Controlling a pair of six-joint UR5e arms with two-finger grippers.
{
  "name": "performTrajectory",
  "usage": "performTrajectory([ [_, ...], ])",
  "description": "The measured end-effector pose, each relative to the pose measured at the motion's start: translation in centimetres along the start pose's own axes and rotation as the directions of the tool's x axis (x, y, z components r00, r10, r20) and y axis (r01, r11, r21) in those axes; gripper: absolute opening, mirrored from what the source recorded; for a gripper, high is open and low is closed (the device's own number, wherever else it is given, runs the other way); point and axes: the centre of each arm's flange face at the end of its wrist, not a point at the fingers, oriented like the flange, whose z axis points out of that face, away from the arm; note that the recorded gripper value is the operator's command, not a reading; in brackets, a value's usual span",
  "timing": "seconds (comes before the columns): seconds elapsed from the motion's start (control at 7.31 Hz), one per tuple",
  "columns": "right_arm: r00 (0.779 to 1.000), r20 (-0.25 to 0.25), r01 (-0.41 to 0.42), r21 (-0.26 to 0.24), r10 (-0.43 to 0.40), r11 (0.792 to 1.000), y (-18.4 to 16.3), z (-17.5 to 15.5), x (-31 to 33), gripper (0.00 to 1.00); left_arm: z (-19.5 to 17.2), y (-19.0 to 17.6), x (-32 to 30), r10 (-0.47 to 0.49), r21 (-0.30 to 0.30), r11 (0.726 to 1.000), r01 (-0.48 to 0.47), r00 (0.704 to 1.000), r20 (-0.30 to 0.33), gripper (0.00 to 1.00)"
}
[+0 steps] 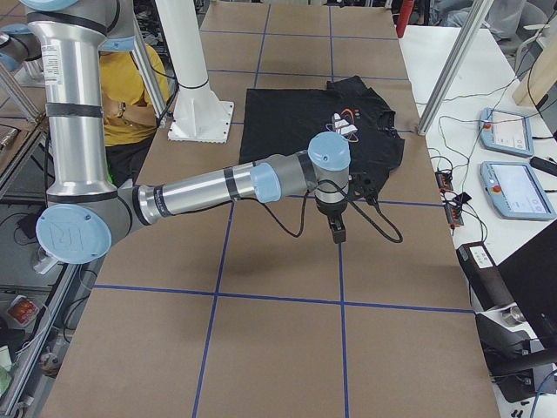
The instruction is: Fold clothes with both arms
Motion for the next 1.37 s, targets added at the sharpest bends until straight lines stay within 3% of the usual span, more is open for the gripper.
performTrajectory([
  [0.41,0.991,0.053,-0.124,0.060,0.121,0.990,-5.6,9.2,-6.7,0.98,5.8,0.0,2.4,-0.093,0.062,0.994,0.094,0.996,-0.012,1.00],
  [0.96,0.972,0.094,-0.228,0.181,0.214,0.957,-14.3,22.7,-19.4,0.90,7.5,0.8,3.9,-0.099,0.061,0.993,0.101,0.995,-0.028,1.00],
  [1.37,0.970,0.085,-0.239,0.212,0.226,0.948,-15.9,27.2,-22.0,0.74,8.1,1.3,4.2,-0.098,0.065,0.993,0.099,0.995,-0.029,1.00],
])
